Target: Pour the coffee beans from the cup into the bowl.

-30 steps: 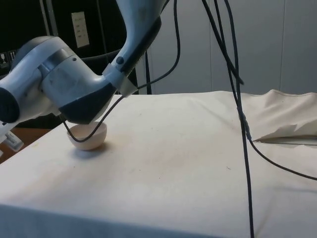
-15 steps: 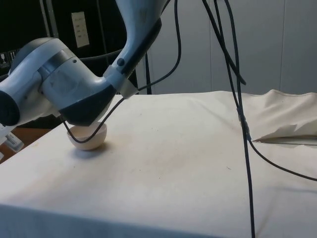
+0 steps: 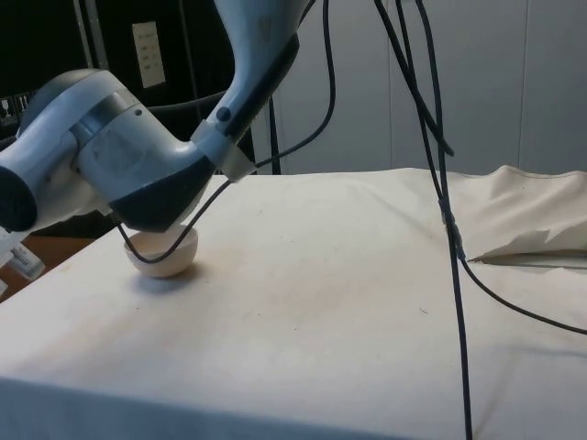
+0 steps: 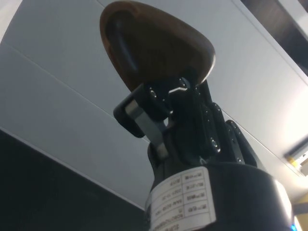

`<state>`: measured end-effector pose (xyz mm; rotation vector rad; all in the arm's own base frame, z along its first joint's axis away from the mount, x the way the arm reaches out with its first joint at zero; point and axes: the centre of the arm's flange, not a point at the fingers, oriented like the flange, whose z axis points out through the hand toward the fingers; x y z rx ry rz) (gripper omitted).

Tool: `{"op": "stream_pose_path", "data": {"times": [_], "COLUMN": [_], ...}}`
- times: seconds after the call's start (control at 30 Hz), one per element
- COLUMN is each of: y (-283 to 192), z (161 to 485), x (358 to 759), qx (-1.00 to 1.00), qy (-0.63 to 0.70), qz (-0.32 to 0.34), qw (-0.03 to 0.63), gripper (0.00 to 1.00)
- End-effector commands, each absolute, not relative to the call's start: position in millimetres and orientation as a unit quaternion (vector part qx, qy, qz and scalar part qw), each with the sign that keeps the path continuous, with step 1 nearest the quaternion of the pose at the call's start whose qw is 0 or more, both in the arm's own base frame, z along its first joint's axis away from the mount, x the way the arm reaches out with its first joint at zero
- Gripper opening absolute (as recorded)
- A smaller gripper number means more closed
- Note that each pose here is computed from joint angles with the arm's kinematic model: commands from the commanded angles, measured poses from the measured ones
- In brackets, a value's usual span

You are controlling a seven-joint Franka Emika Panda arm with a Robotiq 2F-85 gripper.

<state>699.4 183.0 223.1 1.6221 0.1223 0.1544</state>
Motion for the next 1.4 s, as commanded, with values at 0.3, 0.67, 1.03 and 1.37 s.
{"op": "stream_pose_path", "data": {"times": [0.3,0.67,1.03,1.37], "y": [179.8,175.2,166.0,160.3], "z": [231.3,237.3,251.2,260.8], "x": [702.0,703.8,707.3,708.7], "qx": [0.734,0.736,0.749,0.755], "qy": [0.050,0.042,0.035,0.026], "qz": [0.070,0.068,0.068,0.066], "qw": [0.673,0.672,0.659,0.652], "gripper": [0.12,0.12,0.12,0.12]}}
